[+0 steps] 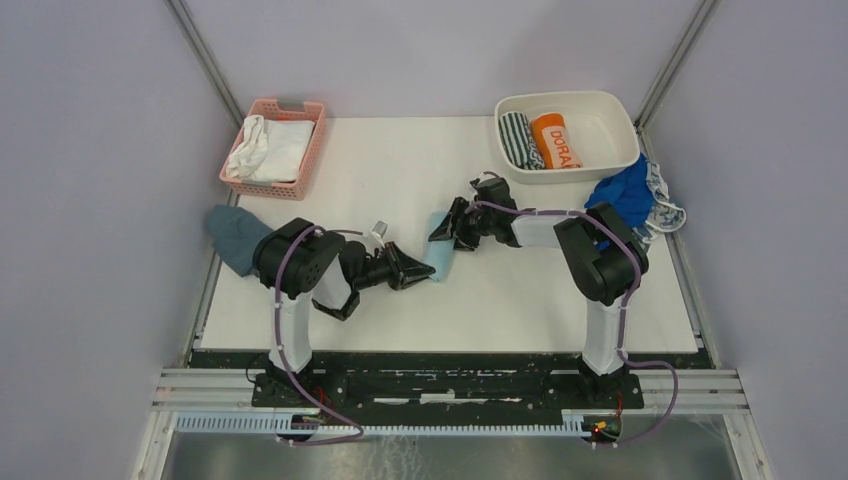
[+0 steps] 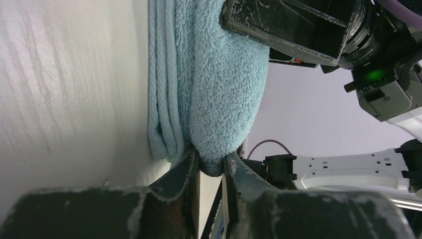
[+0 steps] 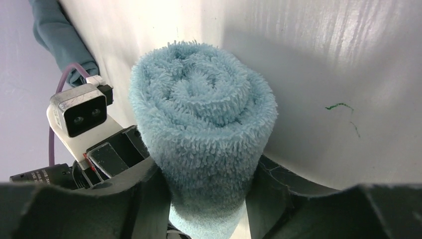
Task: Roll the towels
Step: Pick up the towel at the center of the board.
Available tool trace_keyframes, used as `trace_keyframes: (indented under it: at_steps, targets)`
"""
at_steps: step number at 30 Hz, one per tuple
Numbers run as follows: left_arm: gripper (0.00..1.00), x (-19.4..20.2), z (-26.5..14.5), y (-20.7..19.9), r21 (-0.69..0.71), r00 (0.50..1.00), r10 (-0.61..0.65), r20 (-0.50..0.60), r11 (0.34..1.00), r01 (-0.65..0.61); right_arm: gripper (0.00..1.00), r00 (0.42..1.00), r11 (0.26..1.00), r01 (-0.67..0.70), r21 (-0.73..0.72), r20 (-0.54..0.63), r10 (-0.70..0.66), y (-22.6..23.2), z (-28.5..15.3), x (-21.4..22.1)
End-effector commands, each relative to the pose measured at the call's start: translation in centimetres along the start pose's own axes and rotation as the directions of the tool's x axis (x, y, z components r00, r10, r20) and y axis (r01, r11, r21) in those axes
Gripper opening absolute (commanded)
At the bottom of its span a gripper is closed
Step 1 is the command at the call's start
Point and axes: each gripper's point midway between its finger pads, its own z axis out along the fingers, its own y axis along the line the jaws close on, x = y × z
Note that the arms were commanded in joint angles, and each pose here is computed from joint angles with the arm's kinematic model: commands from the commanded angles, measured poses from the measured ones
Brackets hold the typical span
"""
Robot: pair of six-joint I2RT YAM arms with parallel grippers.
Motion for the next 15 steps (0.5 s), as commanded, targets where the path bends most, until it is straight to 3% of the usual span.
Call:
trace_keyframes:
  at_steps: [1, 5, 7, 12, 15]
  targets:
    - [0.14, 2.3, -0.7, 2.3, -0.058, 0.988, -0.145, -0.061, 0.988, 0.142, 0.53, 0.998, 0.994, 0.067, 0.088, -0.019, -0.066, -1.6, 1.1, 0.7]
    - [0.23, 2.0, -0.8, 1.9, -0.053, 0.990, -0.129, -0.050, 0.991, 0.126, 0.41, 0.992, 0.980, 0.128, 0.153, -0.028, -0.125, -2.2, 0.4, 0.6]
    - [0.33, 1.6, -0.9, 1.6, -0.074, 0.995, -0.091, -0.039, 0.993, 0.088, 0.37, 0.985, 0.959, 0.174, 0.225, -0.030, -0.172, -3.0, -0.5, 0.1]
    - [0.52, 0.0, -1.6, 1.4, -0.208, 0.999, 0.044, -0.005, 0.977, -0.044, 0.35, 0.952, 0.878, 0.305, 0.370, -0.083, -0.295, -4.2, -3.3, -1.0]
    - [0.57, -1.1, -2.4, 0.9, -0.281, 0.991, 0.132, 0.015, 0.952, -0.122, 0.34, 0.939, 0.838, 0.340, 0.427, -0.108, -0.326, -4.7, -4.4, -1.4]
